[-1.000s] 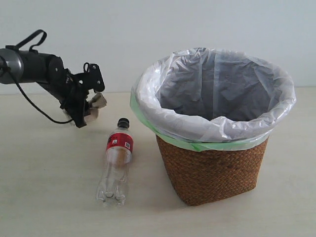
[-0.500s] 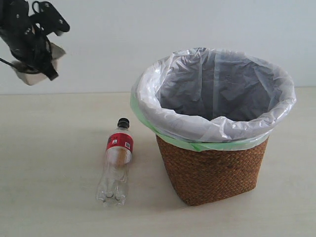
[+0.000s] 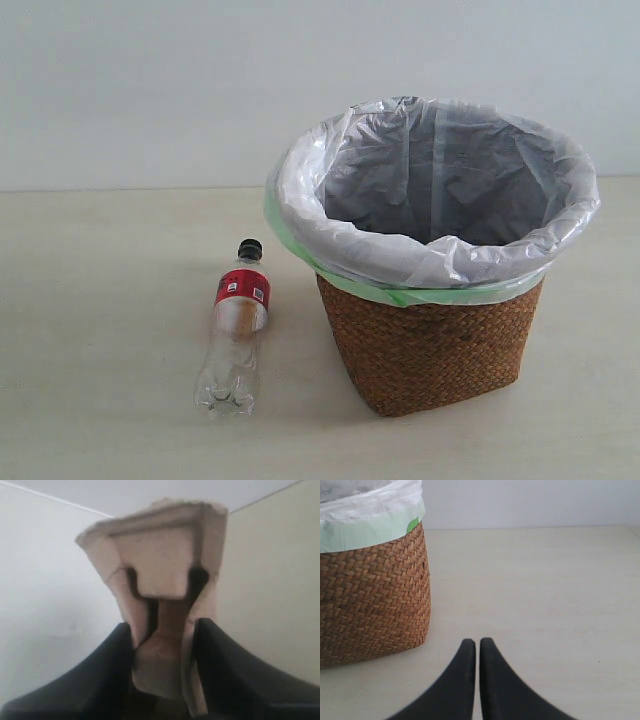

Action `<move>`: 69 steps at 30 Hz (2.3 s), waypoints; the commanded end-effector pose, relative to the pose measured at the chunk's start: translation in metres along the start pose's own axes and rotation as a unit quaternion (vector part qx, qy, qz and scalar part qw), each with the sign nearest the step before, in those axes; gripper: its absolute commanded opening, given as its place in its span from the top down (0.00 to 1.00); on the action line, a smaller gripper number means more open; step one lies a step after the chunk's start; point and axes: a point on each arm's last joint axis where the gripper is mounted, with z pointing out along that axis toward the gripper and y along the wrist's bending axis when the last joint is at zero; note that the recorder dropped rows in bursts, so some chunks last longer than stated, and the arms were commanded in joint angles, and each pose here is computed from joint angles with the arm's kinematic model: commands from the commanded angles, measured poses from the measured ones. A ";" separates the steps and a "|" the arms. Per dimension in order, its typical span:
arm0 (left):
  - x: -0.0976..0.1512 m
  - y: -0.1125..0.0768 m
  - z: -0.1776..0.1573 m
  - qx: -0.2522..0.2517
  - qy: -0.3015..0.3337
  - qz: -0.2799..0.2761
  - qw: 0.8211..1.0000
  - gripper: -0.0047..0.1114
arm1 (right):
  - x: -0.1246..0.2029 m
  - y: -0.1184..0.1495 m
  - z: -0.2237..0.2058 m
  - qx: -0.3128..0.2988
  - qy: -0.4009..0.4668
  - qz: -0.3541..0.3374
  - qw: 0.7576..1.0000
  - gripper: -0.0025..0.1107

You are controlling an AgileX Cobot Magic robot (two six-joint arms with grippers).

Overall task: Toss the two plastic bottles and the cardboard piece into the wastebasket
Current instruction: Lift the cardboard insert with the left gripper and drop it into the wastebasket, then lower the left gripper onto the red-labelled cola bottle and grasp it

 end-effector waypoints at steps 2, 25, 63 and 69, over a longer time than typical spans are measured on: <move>0.000 -0.021 -0.023 0.028 0.004 0.008 1.000 0.93 | -0.001 0.000 0.000 0.004 -0.007 -0.004 1.000 0.98; -0.038 -0.129 -0.223 0.531 -0.338 0.148 0.763 0.05 | -0.001 0.000 0.000 0.004 -0.007 -0.004 1.000 0.98; 0.039 -0.209 -0.004 0.600 0.014 0.006 0.800 0.05 | -0.001 0.000 0.000 0.004 -0.007 -0.004 1.000 0.98; 0.040 -0.238 0.011 0.629 0.021 -0.007 0.777 0.05 | -0.001 0.000 0.000 0.004 -0.007 -0.004 1.000 0.98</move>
